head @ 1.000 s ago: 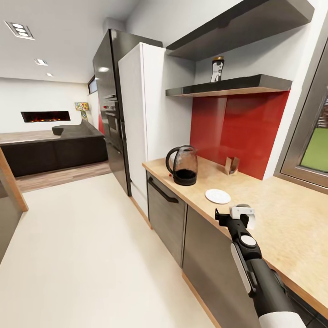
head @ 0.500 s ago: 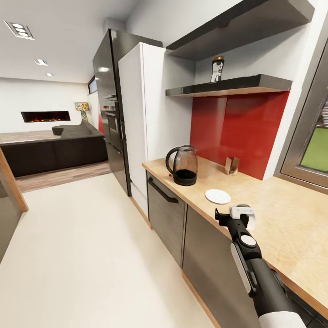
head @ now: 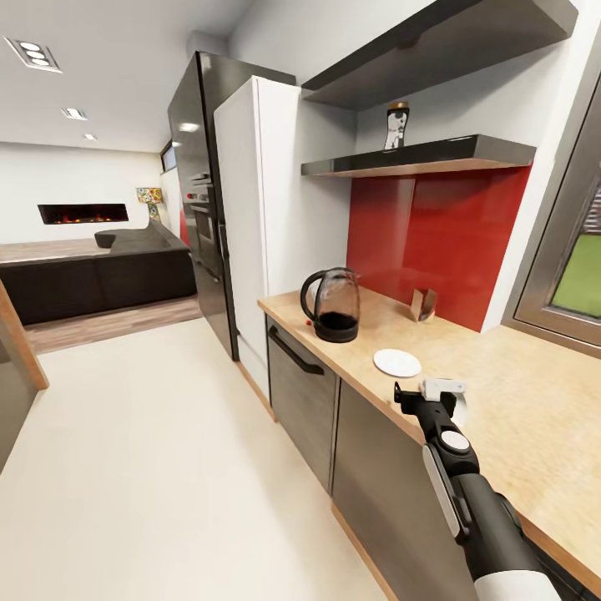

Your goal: Set up a coffee station on the kitchen countertop: keep the coffee maker on the countertop, move the bottle of coffee from the kitchen shelf to the counter next to the coffee maker, place a paper coffee filter on top of the coffee maker, put the saucer next to the coffee maker with the coffee cup on the saucer, and place the electric kettle next to the coffee maker.

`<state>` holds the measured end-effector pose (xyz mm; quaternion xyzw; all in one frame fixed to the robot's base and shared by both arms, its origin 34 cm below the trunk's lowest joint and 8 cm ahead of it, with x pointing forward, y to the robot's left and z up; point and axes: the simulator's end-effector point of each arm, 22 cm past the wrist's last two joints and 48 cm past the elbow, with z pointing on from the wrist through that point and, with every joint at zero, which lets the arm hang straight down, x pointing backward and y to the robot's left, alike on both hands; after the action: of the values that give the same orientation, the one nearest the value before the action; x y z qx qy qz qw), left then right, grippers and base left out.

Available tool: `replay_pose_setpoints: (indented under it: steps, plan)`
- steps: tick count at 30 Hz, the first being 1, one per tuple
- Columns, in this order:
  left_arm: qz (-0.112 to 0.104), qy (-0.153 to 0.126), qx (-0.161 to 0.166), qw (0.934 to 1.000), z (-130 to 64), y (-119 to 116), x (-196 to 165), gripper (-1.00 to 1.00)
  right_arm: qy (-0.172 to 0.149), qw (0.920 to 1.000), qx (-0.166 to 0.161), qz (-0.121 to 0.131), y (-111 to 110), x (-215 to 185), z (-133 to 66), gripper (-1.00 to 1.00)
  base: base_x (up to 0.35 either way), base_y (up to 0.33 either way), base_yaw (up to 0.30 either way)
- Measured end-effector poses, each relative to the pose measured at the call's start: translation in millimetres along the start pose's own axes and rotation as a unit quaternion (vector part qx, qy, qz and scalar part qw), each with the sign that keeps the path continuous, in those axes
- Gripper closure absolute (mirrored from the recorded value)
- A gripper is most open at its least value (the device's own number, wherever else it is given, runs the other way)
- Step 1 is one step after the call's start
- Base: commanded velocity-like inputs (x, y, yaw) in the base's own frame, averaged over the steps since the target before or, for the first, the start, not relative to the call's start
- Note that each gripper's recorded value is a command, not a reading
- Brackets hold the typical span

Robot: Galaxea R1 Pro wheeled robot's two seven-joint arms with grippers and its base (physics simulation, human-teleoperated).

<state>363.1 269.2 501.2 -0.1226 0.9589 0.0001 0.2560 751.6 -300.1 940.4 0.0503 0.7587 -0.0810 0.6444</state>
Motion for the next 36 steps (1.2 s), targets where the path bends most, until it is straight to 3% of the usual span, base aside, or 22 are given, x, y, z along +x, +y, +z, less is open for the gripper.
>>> replay_pose_setpoints:
  steps: [36]
  plan:
    - [0.000,0.000,-0.001,1.0000,0.1,1.3,-0.3,-1.00,-0.004,1.0000,0.000,0.001,-0.2,-5.7,1.7,-1.00,0.010,0.000,0.000]
